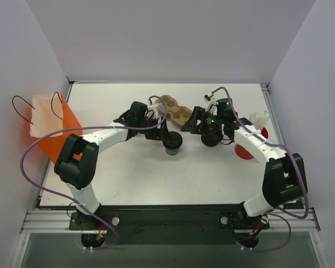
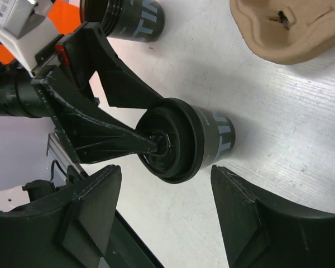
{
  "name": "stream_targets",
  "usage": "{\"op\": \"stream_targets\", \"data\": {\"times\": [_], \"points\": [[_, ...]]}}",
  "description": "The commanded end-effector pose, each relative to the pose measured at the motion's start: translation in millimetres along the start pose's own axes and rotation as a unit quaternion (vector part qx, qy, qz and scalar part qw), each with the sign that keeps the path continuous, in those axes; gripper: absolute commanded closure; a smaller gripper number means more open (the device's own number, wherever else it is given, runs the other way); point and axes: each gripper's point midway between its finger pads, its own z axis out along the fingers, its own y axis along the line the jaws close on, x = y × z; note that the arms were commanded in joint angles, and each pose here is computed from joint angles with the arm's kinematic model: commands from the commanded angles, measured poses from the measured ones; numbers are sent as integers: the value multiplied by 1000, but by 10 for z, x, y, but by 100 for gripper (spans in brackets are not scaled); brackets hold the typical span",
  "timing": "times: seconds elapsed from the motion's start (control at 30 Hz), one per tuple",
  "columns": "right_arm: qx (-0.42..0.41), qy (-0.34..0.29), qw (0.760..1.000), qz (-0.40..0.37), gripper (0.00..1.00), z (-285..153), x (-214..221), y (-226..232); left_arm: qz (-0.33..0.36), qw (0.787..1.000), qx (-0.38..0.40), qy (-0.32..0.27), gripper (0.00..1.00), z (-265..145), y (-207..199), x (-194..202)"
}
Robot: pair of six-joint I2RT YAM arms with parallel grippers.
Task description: Pack the takeout coffee
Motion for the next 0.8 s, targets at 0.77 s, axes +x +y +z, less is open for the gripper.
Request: {"op": "stream_targets", "data": {"times": [0.77], "points": [[-67,205,969,-118,28,529,272,-21,37,986,-118,-107,14,-821,167,-497]]}}
